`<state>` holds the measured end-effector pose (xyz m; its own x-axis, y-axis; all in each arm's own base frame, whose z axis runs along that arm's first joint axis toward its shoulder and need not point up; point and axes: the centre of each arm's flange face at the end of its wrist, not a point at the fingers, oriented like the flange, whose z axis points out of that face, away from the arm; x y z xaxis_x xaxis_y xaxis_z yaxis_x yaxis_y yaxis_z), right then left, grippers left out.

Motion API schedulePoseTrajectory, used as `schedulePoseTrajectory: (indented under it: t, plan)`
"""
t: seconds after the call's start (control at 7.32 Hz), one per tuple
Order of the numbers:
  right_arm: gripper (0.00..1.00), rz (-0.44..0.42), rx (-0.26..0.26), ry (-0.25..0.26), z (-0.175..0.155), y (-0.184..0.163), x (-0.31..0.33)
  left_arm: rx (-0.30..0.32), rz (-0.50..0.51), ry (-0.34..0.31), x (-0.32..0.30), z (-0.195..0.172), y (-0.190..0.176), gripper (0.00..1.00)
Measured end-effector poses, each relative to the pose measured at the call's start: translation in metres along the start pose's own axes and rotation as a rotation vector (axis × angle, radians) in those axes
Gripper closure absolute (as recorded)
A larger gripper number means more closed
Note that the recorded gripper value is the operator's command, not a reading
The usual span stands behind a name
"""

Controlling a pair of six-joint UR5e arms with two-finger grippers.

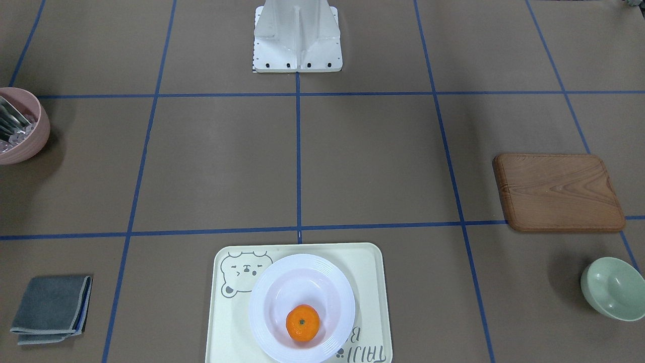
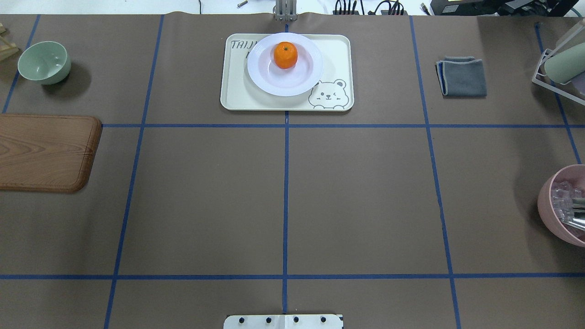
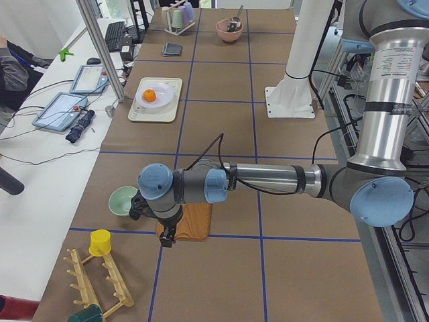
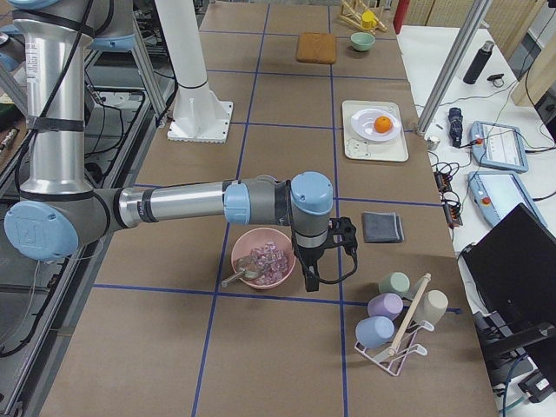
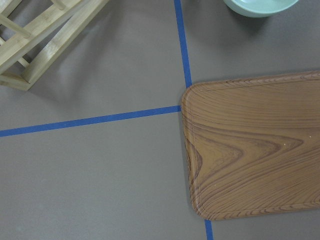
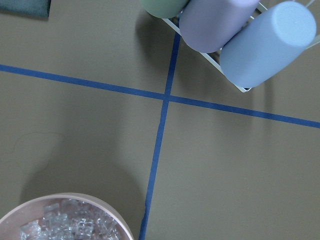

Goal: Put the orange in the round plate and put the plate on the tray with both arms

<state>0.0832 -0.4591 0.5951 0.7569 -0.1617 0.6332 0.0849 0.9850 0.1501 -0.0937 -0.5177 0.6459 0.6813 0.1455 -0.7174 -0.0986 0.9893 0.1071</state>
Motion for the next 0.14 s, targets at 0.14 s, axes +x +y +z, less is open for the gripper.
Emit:
schedulePoseTrajectory:
  t: [0.14]
  plan:
    - [0.00, -0.002, 0.002, 0.000, -0.0007, -0.0002, -0.0006, 0.000, 0.000, 0.000, 0.0000, 0.0000, 0.0000, 0.02]
